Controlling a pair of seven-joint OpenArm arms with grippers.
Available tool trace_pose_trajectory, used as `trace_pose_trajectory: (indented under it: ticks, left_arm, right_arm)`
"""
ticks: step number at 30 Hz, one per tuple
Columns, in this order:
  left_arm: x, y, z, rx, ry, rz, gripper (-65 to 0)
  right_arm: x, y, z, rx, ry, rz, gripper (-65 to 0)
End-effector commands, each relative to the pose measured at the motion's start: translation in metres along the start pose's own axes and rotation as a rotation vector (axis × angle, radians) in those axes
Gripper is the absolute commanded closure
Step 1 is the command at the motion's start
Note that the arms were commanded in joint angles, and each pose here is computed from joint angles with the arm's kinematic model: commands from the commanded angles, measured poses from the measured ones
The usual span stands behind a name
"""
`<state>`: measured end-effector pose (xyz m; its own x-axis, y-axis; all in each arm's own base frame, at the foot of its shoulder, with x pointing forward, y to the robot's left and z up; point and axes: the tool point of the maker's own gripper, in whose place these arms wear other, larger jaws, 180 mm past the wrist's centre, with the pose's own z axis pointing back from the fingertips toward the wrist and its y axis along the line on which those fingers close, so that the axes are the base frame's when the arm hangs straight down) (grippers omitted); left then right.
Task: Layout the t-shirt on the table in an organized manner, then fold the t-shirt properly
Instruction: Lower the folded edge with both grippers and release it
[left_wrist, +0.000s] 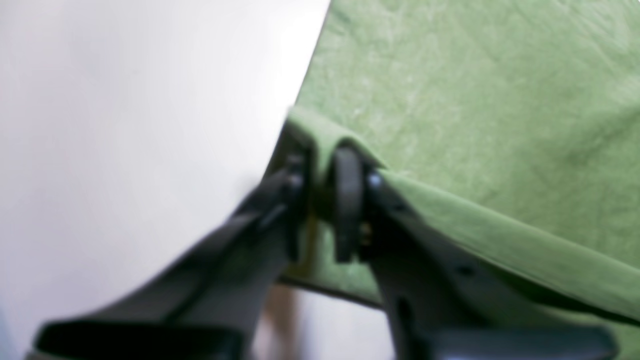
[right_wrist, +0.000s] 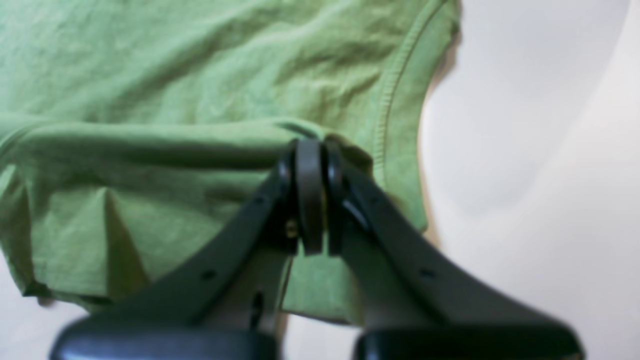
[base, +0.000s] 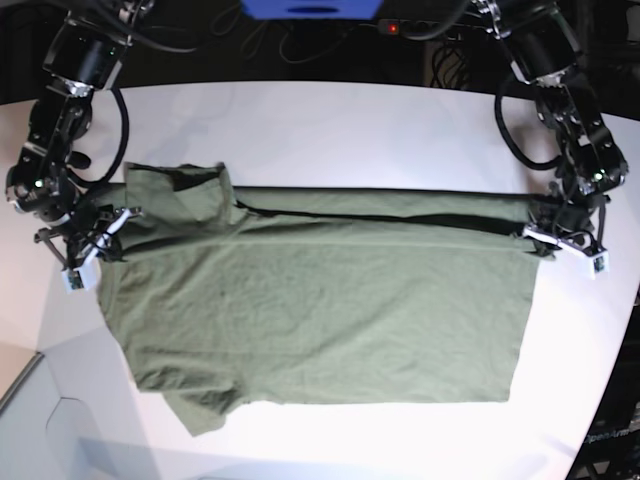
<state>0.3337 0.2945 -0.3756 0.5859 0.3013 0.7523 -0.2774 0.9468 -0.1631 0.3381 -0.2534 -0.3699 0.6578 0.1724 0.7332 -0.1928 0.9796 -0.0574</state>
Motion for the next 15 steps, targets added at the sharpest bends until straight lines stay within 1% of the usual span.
trace_pose_trajectory:
  ticks: [1, 4, 11, 13, 15]
  left_arm:
    - [0.0200, 0.0011, 0.0026, 0.001, -0.056, -0.004, -15.6]
    - [0.0196, 0.0006, 0.0025, 0.001, -0.056, -0.003, -22.5]
    - [0.0214, 0.0054, 0.0042, 0.010, -0.060, -0.006, -29.2]
    - [0.0212, 0.0057, 0.0054, 0.011, -0.061, -0.009, -32.5]
    - [0.0205, 0.0053, 0.0058, 0.008, -0.061, -0.006, -38.0]
  right_arm:
    - [0.0184, -0.0075, 0.0048, -0.013, -0.055, 0.016, 0.0]
    - [0.0183, -0.0080, 0.0050, -0.014, -0.056, 0.015, 0.0]
    - [0.0154, -0.0136, 0.0072, -0.024, -0.039, 0.030, -0.6]
    - [0.0150, -0.0146, 0.0076, -0.026, -0.038, 0.028, -6.2]
    - [0.0151, -0.0155, 0.0085, -0.029, -0.039, 0.029, -15.2]
